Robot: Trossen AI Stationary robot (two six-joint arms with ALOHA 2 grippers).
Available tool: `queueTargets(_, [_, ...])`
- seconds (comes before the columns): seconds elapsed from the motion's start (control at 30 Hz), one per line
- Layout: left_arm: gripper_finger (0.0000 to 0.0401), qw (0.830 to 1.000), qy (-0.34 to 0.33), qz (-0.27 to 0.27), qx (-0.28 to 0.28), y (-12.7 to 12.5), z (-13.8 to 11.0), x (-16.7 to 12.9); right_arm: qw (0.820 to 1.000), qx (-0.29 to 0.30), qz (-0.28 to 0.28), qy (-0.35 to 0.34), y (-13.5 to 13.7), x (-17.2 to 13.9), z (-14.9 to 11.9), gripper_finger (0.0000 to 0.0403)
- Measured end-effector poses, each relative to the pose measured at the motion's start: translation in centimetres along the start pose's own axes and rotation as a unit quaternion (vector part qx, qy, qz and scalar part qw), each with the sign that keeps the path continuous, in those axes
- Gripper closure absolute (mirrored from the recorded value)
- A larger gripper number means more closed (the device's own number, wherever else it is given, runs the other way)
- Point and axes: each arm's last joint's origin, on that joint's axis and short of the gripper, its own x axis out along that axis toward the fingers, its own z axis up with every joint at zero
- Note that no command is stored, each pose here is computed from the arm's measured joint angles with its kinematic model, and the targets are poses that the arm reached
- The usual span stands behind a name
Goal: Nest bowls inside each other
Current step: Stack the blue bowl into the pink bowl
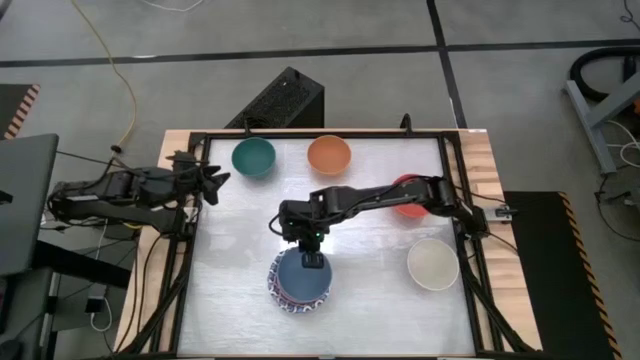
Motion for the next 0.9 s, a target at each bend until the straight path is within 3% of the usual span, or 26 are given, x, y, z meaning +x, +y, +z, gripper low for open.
queueTargets(0.53, [0.0184,1.000,0.007,0.000,-0.003,0.1,-0.1,0.0,1.000,-0.002,-0.005,0.015,-0.2,0.1,-0.3,0.0392])
queueTargets(0.9, [0.0184,1.000,0.008,0.001,-0.007,0.0,-0.2,0.1,0.999,0.001,-0.009,0.042,-0.7,1.9,-0.7,0.0378])
